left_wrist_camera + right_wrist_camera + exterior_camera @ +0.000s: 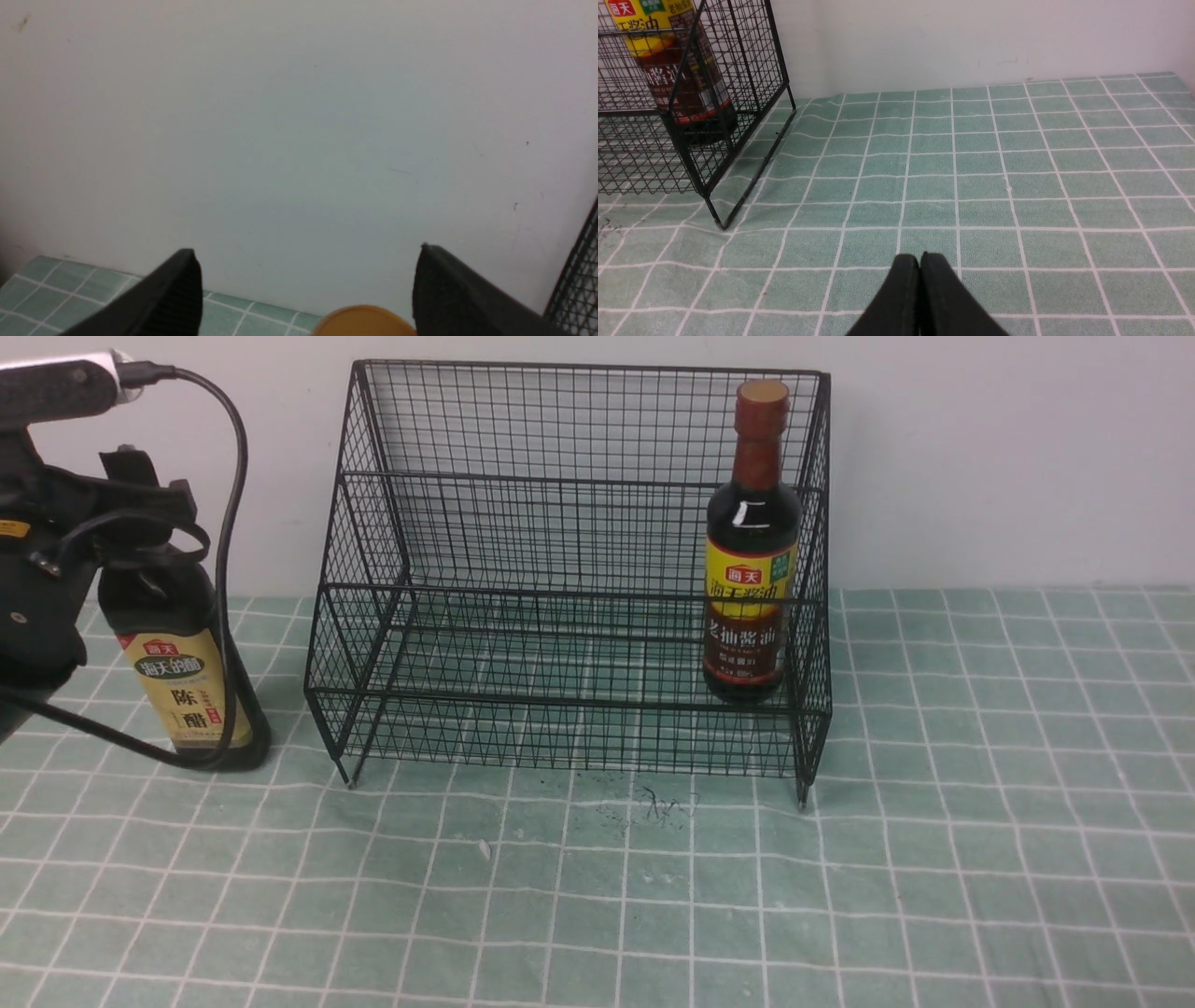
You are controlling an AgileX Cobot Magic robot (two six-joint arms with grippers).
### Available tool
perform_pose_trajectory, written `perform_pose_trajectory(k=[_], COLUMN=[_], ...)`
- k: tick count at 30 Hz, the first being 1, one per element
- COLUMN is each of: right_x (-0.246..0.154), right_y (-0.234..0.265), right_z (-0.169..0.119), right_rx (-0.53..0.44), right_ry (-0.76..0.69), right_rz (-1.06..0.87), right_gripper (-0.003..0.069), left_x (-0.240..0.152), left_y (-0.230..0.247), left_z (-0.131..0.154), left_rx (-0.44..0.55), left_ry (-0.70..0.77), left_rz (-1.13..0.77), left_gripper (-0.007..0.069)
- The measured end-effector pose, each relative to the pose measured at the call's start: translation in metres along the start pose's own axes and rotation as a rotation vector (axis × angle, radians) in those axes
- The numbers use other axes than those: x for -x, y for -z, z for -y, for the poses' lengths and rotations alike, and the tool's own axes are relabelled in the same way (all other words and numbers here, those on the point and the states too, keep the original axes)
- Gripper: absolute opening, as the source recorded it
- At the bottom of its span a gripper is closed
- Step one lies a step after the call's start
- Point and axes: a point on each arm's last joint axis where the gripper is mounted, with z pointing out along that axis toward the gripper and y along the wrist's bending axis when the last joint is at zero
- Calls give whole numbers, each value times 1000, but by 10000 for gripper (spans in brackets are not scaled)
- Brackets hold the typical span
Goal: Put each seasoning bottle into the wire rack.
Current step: Use the left arm to grab the condiment bottle closest to it
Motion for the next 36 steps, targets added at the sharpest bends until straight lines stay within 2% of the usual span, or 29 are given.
perform_pose_trajectory(k=[7,16,32,34,36], right_x=[0,0,0,0,0], right_y=[0,0,0,0,0], right_z=[0,0,0,0,0], right_rx=[0,0,0,0,0], right_ry=[0,0,0,0,0], right_rz=[0,0,0,0,0], right_gripper=[-15,-15,-15,-15,-15], left_x=[17,15,-28,-30,-31], left_y=[13,12,-15,-16,-16], left_z=[-2,-1,5,5,6], left_rx=[-18,-21,-14,-18,-23], left_ry=[5,2,-64,-81,-94], left_rz=[40,31,-99,-97,-98], left_gripper=[554,554,552,536,465])
